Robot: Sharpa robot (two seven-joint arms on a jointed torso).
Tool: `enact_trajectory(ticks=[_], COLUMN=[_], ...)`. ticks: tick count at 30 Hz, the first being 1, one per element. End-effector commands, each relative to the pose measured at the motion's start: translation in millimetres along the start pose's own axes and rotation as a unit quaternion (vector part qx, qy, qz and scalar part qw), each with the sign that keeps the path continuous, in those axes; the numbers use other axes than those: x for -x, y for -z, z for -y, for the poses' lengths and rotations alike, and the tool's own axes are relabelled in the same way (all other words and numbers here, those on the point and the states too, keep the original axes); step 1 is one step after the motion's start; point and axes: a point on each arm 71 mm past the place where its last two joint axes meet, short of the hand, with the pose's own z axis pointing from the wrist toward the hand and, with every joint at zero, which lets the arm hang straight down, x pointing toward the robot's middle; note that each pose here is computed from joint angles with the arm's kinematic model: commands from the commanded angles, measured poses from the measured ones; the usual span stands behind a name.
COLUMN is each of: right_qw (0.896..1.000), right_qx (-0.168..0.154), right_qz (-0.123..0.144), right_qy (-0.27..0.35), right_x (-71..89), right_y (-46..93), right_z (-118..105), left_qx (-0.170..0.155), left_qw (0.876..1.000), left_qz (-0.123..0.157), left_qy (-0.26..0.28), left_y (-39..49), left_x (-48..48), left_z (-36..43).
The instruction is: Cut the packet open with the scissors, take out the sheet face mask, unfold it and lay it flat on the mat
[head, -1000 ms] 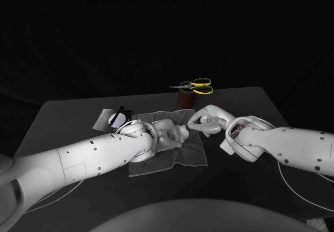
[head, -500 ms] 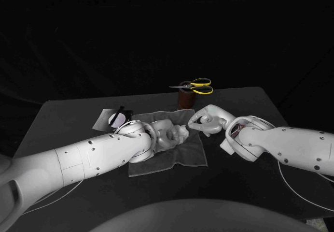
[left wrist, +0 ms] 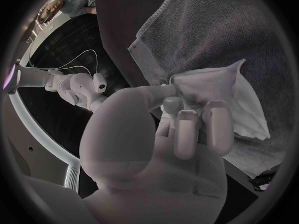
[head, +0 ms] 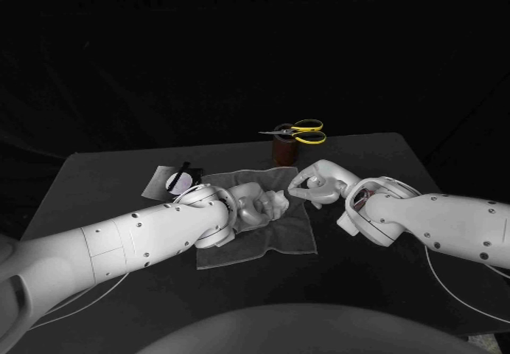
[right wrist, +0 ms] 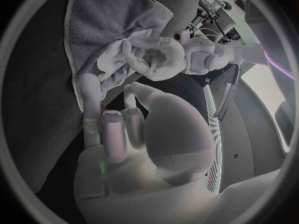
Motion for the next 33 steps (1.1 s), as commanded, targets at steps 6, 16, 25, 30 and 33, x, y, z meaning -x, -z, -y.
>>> enact_trajectory(ticks=[6, 16, 25, 30, 33], right_qw=[1.0, 1.0, 1.0, 1.0, 1.0], right_qx=[-0.003, -0.004, -0.003, -0.003, -0.003], right_qz=[-0.007, -0.009, -0.012, -0.012, -0.013], right_qy=[0.0, 0.0, -0.001, -0.001, -0.001], right_x=[-1.8, -3.0, -4.5, -5.0, -5.2], right_y=[0.1, 0.4, 0.2, 0.1, 0.0], right_z=[1, 2, 1, 1, 1], left_qx=[-0.011, -0.015, -0.021, -0.026, -0.027], left_qw=[0.999, 1.0, 0.999, 0.998, 0.997], left_qz=[0.001, 0.004, 0.015, 0.019, 0.022], left_qy=[0.046, 0.022, -0.032, -0.061, -0.076], left_y=[1.5, 1.2, -0.7, -1.5, -1.9], left_x=[3.5, 4.6, 3.9, 2.9, 2.5], left_z=[-1.6, -0.5, 4.8, 8.5, 9.9])
